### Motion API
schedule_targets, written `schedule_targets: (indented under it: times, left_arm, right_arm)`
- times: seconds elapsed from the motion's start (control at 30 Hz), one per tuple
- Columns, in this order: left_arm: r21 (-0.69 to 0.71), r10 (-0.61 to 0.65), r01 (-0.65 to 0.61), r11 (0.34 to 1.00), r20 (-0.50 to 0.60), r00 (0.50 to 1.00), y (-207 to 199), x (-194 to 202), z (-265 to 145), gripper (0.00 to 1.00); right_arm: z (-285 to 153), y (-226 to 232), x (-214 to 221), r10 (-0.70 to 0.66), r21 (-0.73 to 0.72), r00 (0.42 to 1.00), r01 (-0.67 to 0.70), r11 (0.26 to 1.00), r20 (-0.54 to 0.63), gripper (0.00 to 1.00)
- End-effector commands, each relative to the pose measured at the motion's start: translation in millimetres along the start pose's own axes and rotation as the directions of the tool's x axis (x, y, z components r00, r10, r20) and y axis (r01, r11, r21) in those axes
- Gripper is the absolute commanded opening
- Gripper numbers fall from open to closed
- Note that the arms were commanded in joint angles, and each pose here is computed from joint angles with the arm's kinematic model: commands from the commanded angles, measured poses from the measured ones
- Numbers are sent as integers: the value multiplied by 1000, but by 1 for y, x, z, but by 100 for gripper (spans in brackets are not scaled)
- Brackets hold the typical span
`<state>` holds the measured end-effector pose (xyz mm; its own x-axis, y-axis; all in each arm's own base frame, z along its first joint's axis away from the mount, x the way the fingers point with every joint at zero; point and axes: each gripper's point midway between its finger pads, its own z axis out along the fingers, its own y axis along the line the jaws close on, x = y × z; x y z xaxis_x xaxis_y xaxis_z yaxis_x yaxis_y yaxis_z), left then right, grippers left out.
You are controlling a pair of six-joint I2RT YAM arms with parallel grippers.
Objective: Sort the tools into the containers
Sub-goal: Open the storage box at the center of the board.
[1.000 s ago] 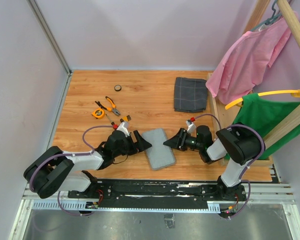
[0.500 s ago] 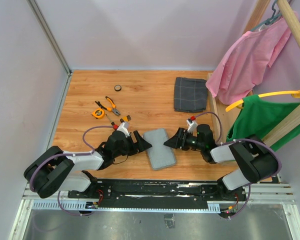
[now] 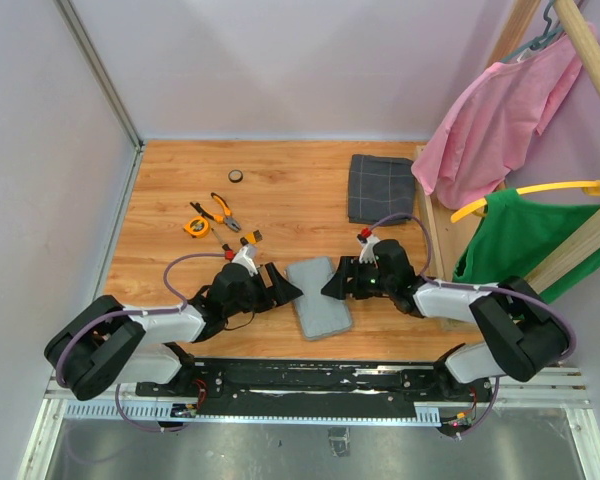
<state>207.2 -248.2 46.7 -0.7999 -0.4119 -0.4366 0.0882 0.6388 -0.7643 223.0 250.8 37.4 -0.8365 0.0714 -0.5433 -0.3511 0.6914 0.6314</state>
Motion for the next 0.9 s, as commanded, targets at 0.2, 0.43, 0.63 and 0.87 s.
schedule_targets:
  times: [0.2, 0.43, 0.63, 0.87]
  left_arm:
    - [17, 22, -23, 1000, 6, 1000, -4, 0, -1, 85]
    - [20, 18, -18, 1000, 8, 1000, -5, -1, -1, 86]
    - [23, 16, -16, 1000, 14, 1000, -8, -3, 1, 87]
    - [50, 4, -4, 999, 10, 1000, -19, -7, 6, 89]
  right_arm:
    - [5, -29, 43, -1, 138, 985, 25, 990, -175, 64]
    - [4, -50, 58, 75, 211, 979, -34, 977, -189, 44]
    - [0, -66, 69, 165, 220, 972, -126, 967, -170, 37]
    - [-1, -79, 79, 269, 193, 951, -238, 952, -152, 34]
